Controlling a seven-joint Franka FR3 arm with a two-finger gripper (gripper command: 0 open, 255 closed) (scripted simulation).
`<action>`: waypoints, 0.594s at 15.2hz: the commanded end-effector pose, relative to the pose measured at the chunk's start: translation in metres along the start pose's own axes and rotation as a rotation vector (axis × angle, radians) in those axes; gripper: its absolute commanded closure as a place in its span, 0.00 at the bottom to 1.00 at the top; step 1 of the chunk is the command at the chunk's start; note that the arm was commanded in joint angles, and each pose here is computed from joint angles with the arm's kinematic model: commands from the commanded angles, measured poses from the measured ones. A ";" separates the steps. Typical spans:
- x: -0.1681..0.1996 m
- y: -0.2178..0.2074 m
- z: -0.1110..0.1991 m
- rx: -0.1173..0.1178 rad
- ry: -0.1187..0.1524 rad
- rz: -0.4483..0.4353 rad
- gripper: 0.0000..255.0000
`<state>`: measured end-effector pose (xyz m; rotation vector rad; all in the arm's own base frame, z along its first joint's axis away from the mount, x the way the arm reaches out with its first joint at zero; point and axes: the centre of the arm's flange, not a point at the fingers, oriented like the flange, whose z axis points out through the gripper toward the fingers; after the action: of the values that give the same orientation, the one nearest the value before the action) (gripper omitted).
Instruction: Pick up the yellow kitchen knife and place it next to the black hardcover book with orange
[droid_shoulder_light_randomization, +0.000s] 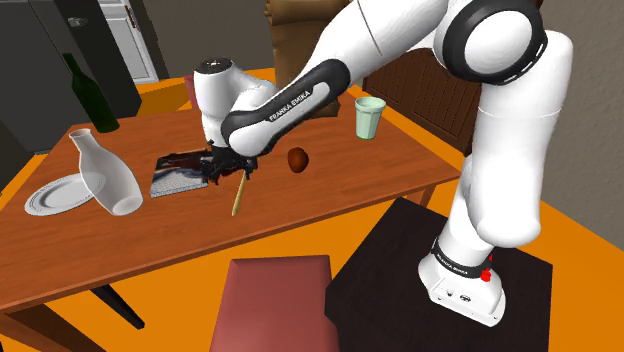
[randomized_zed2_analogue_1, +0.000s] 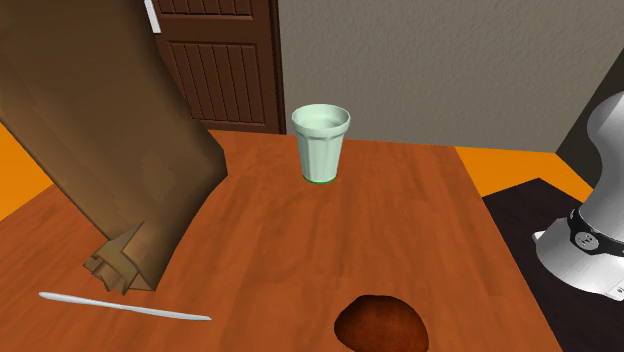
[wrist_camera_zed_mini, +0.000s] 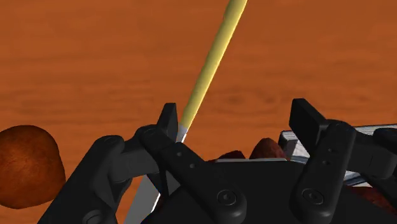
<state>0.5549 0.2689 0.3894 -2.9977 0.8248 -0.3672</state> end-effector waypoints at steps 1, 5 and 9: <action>-0.051 0.012 -0.015 0.098 0.198 0.010 0.00; -0.061 0.014 -0.002 0.121 0.253 0.013 0.00; -0.056 0.011 0.018 0.121 0.253 0.013 0.00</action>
<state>0.5040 0.2865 0.3638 -2.8713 0.8035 -0.7777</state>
